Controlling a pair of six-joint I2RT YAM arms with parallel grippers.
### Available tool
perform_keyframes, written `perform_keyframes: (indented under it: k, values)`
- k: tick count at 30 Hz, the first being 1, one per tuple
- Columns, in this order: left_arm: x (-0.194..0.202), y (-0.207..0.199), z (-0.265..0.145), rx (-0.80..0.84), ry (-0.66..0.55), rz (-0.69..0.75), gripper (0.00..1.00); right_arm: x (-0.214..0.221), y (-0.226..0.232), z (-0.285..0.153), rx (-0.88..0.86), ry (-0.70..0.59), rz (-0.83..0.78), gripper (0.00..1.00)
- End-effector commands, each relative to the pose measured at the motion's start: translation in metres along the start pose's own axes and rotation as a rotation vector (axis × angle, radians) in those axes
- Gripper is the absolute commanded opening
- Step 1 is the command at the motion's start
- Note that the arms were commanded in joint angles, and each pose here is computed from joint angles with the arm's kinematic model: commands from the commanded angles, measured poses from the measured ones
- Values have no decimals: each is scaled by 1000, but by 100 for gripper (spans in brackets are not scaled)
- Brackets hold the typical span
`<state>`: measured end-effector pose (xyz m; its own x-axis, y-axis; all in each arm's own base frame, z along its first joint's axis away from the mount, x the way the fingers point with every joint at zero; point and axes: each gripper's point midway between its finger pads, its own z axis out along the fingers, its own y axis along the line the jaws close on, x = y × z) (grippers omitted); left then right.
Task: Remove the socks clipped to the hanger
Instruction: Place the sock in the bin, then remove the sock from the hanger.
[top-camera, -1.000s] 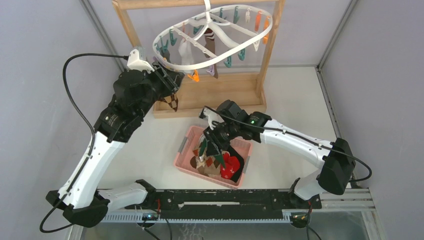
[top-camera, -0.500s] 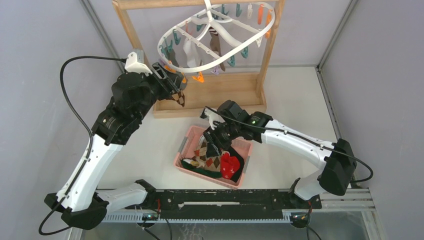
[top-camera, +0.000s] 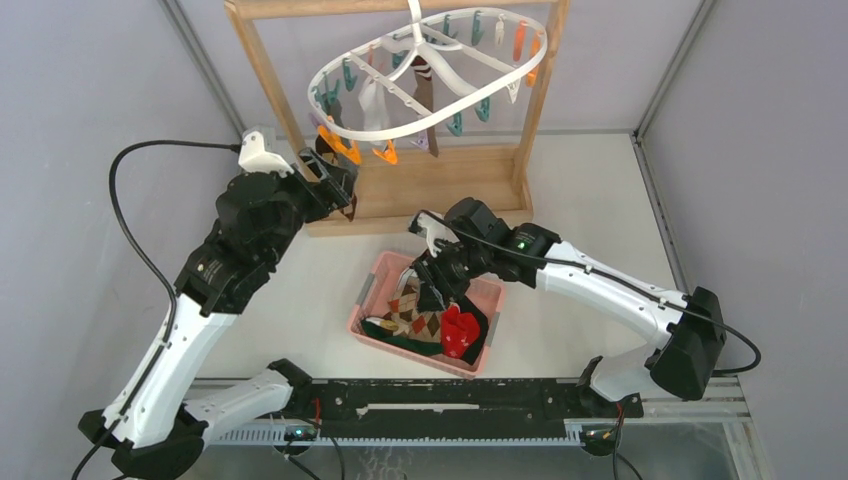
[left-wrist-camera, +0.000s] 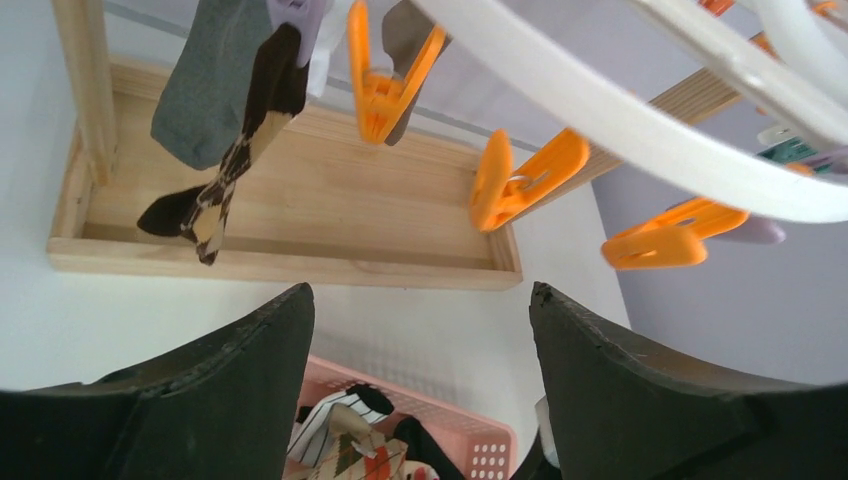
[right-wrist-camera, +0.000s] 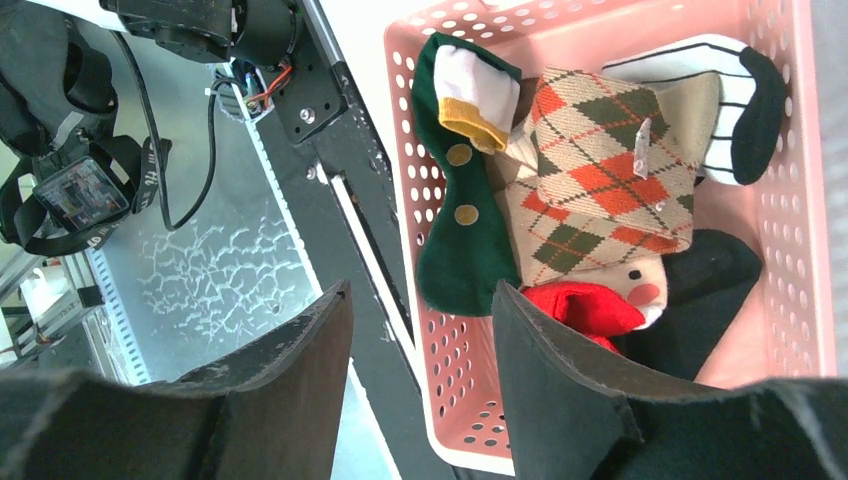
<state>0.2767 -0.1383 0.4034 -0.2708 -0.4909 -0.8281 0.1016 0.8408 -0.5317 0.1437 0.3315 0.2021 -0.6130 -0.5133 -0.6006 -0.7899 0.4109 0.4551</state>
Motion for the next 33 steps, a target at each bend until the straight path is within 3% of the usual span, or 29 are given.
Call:
perform_keyframes:
  k: [1, 5, 9, 15, 24, 33]
  values:
    - [-1, 16, -5, -39, -38, 25, 84, -11, 6, -14, -2, -55, -14, 61]
    - [6, 28, -3, -86, -37, 28, 87, -11, 6, -14, -3, -56, -9, 61]
    - [16, 41, 7, -160, -10, 47, 99, -12, 7, -16, -3, -62, -9, 61]
    - [30, 59, 23, -253, 14, 96, 100, -9, 5, -18, 8, -52, -3, 61]
    - [39, 77, 40, -284, -42, 220, 100, -7, 2, -23, 18, -51, 3, 61]
    - [58, 95, 64, -317, -12, 328, 100, -3, -3, -31, 34, -42, 16, 61]
